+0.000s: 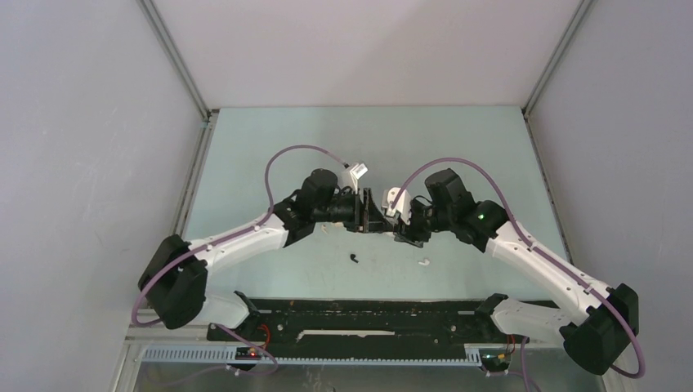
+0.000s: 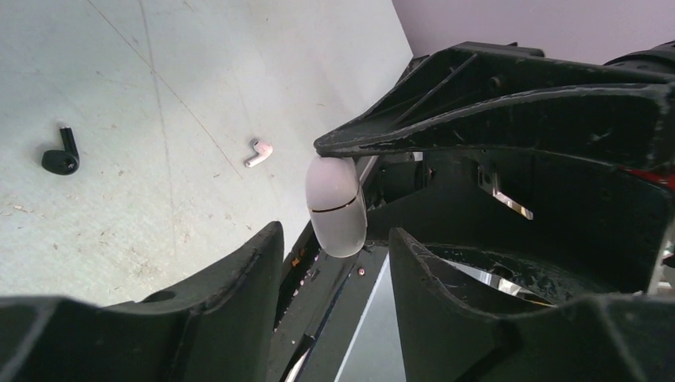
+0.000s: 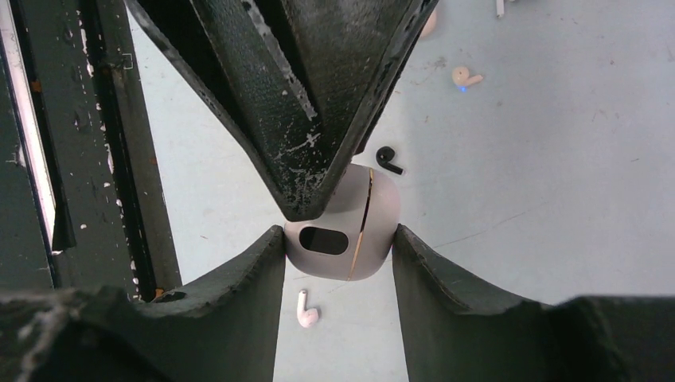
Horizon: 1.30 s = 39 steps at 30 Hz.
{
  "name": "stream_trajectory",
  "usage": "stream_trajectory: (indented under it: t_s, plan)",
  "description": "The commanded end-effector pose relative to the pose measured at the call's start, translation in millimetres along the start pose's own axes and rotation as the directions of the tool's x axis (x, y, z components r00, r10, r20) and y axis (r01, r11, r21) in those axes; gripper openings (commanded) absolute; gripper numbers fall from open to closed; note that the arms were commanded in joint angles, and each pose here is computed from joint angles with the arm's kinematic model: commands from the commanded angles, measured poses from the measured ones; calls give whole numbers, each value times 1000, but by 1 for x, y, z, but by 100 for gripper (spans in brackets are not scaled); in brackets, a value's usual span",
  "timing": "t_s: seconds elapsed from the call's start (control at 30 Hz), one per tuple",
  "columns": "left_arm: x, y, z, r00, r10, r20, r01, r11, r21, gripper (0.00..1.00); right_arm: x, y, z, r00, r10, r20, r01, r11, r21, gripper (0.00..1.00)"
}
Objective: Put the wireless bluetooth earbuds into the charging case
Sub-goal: Pick up the charging case at the center of the board.
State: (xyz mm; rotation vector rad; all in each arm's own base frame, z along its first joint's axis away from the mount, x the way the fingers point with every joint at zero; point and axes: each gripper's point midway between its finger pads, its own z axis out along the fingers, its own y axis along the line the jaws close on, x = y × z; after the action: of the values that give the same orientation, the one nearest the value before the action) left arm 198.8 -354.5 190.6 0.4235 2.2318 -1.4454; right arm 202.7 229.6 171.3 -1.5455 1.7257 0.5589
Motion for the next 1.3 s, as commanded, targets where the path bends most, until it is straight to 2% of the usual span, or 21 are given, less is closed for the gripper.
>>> stream_trajectory:
  t_s: [0.0, 0.3, 0.53, 0.7, 0.77, 0.8, 0.9, 1.0, 1.07, 1.13, 1.2, 1.27]
  plan:
    - [-6, -19, 3, 1000, 12, -15, -11, 998, 69, 53, -12, -7, -2, 998, -37, 43, 36, 999, 35, 0]
    - [-1, -21, 13, 998, 0, -55, 6, 995, 100, 45, -13, -4, -2, 998, -32, 48, 31, 999, 22, 0]
    - [-1, -29, 13, 998, 4, -67, 5, 990, 140, 43, -12, -1, -1, 998, -34, 48, 34, 999, 6, 0]
    - [-1, -29, 15, 997, 5, -75, 6, 989, 147, 34, -12, -1, -1, 998, -34, 47, 34, 999, 8, 0]
    - [0, -29, 16, 997, 6, -81, 6, 989, 150, 26, -12, -1, 0, 998, -35, 46, 35, 999, 7, 0]
    - [1, -28, 16, 997, 12, -82, 0, 989, 150, 18, -12, -1, 0, 998, -33, 46, 32, 999, 7, 3]
    - [2, -23, 15, 996, 55, -71, -45, 990, 135, 2, -15, -1, -2, 998, -13, 67, 13, 1000, -2, 23]
    - [1, -14, 9, 987, 158, 0, -158, 982, 104, 0, -28, 4, -19, 990, 53, 134, -43, 996, -72, 53]
    - [4, -13, 3, 960, 268, 80, -276, 955, 112, 0, -38, 6, -32, 977, 108, 181, -84, 987, -137, 65]
    - [4, -17, -3, 907, 378, 187, -402, 909, 111, 0, -46, 8, -42, 961, 169, 219, -124, 971, -206, 76]
    - [6, -26, -10, 832, 464, 303, -517, 848, 120, 0, -52, 10, -52, 942, 225, 250, -156, 951, -268, 77]
    - [11, -37, -21, 727, 541, 423, -641, 755, 137, 1, -57, 9, -60, 931, 257, 259, -174, 937, -303, 75]
